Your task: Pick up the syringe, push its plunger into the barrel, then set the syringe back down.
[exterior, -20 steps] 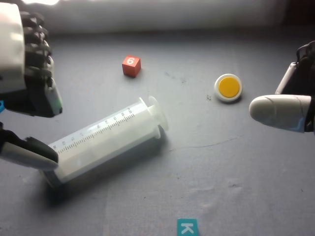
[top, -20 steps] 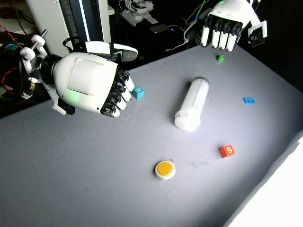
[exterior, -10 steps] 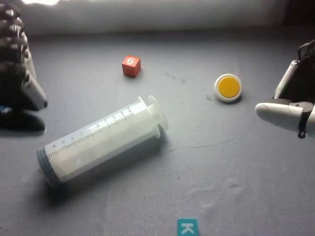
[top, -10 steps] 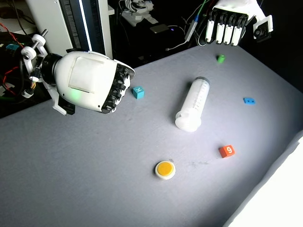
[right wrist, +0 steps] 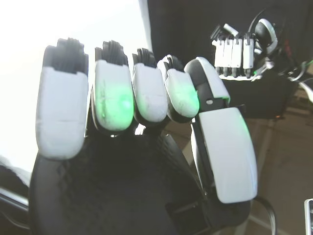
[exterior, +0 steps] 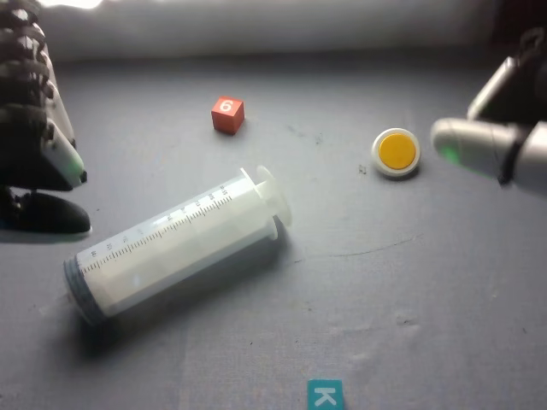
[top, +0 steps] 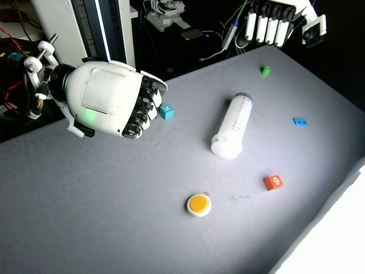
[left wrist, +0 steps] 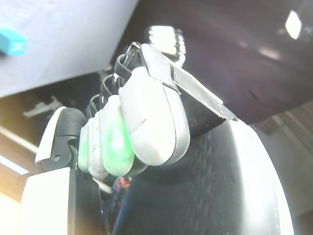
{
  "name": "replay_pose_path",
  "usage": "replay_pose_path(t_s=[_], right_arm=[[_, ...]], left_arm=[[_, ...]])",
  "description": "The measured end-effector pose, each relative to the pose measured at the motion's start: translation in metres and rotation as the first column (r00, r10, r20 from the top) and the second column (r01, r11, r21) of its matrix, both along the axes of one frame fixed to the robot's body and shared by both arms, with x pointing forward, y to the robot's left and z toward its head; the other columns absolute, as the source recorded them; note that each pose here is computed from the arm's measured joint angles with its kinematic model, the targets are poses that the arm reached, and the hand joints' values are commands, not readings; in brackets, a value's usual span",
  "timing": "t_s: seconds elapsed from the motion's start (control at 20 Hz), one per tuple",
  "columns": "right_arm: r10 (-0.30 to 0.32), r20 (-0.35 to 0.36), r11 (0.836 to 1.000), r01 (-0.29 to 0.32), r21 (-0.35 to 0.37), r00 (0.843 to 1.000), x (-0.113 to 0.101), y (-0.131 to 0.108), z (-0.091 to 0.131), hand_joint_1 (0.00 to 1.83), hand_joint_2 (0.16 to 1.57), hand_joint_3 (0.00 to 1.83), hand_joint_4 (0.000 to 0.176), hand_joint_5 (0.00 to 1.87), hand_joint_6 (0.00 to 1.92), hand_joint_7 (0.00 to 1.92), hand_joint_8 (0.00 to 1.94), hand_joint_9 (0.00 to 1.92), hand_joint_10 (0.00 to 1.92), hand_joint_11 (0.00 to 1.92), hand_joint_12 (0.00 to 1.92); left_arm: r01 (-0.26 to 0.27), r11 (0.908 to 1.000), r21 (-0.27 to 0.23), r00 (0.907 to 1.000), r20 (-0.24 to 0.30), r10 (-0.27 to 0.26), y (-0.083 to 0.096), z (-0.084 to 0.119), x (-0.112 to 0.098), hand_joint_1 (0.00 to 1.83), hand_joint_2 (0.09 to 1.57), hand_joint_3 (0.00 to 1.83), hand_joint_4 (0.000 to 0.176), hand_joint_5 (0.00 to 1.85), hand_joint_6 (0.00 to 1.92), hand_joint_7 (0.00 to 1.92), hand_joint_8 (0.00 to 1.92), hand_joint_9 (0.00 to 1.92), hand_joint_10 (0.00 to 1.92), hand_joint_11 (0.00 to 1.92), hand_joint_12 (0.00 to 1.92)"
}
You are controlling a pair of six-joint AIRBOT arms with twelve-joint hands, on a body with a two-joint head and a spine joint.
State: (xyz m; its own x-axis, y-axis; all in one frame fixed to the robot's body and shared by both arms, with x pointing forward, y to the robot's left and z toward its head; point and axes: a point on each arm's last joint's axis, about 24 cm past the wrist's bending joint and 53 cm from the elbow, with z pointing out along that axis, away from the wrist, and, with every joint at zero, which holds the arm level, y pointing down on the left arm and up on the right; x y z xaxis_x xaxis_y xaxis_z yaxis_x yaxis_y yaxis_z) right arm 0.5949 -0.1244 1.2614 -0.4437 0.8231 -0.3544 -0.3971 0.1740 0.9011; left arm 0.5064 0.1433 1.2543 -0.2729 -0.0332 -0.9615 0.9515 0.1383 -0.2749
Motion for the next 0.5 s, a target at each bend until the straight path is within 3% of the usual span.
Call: replay_pose_path(t_s=[0.1,0.15,0.25,0.3,0.35,0.4,0.45,0.5], right_arm=[[-0.018,-0.003,1.0,0.018,0.003,1.0,0.003,-0.005,0.001,0.91,1.42,0.0,0.044,1.41,1.92,1.57,1.94,1.63,1.92,1.8,1.92],[-0.019,-0.017,1.0,0.019,-0.012,1.0,0.004,-0.005,-0.002,0.92,1.41,0.0,0.047,1.41,1.92,1.57,1.94,1.62,1.92,1.79,1.92],[-0.012,-0.04,0.999,0.011,-0.03,0.999,0.004,-0.003,-0.008,0.88,1.42,0.0,0.054,1.43,1.92,1.58,1.94,1.63,1.92,1.8,1.92],[-0.009,-0.052,0.999,0.007,-0.041,0.999,0.005,-0.002,-0.012,0.87,1.43,0.0,0.057,1.43,1.92,1.56,1.94,1.61,1.92,1.79,1.92],[-0.007,-0.057,0.994,0.001,-0.107,0.998,0.004,0.0,-0.019,0.85,1.43,0.0,0.062,1.42,1.92,1.55,1.94,1.6,1.92,1.78,1.92],[-0.002,-0.049,0.982,-0.007,-0.19,0.999,0.003,0.002,-0.027,0.83,1.44,0.0,0.064,1.42,1.92,1.55,1.94,1.59,1.92,1.77,1.92],[0.007,-0.035,0.948,-0.018,-0.318,0.999,0.001,0.003,-0.04,0.83,1.44,0.0,0.066,1.42,1.92,1.54,1.94,1.59,1.92,1.77,1.92],[0.013,-0.028,0.923,-0.022,-0.383,1.0,0.0,0.005,-0.048,0.83,1.44,0.0,0.07,1.42,1.92,1.53,1.94,1.58,1.92,1.76,1.92]], left_arm=[[0.013,0.9999,-0.001,0.9999,-0.001,-0.013,-0.002,0.0,-0.004,1.36,1.36,0.0,0.006,1.64,1.92,1.69,1.92,1.76,1.92,1.8,1.92],[0.005,1.0,0.004,1.0,-0.001,-0.005,-0.001,-0.001,-0.002,1.35,1.37,0.0,0.032,1.65,1.92,1.7,1.92,1.76,1.92,1.8,1.92],[0.003,1.0,0.005,1.0,0.0,-0.003,-0.001,-0.001,-0.002,1.34,1.4,0.0,0.058,1.65,1.92,1.71,1.92,1.78,1.92,1.81,1.92],[0.002,1.0,0.005,1.0,0.002,-0.002,0.0,-0.001,-0.001,1.33,1.41,0.0,0.063,1.64,1.92,1.71,1.92,1.78,1.92,1.81,1.92],[0.001,1.0,0.006,1.0,0.007,-0.001,0.0,-0.001,0.0,1.35,1.38,0.0,0.063,1.63,1.92,1.7,1.92,1.77,1.92,1.8,1.92],[0.0,1.0,0.005,1.0,0.008,0.0,0.001,0.0,0.0,1.34,1.41,0.0,0.063,1.64,1.92,1.71,1.92,1.78,1.92,1.8,1.92],[0.003,1.0,0.0,0.9999,0.01,-0.003,0.001,0.001,-0.001,1.34,1.41,0.0,0.063,1.65,1.92,1.71,1.92,1.78,1.92,1.8,1.92],[0.004,1.0,0.001,0.9999,0.01,-0.004,0.001,0.001,-0.001,1.34,1.41,0.0,0.064,1.64,1.92,1.71,1.92,1.78,1.92,1.8,1.92]])
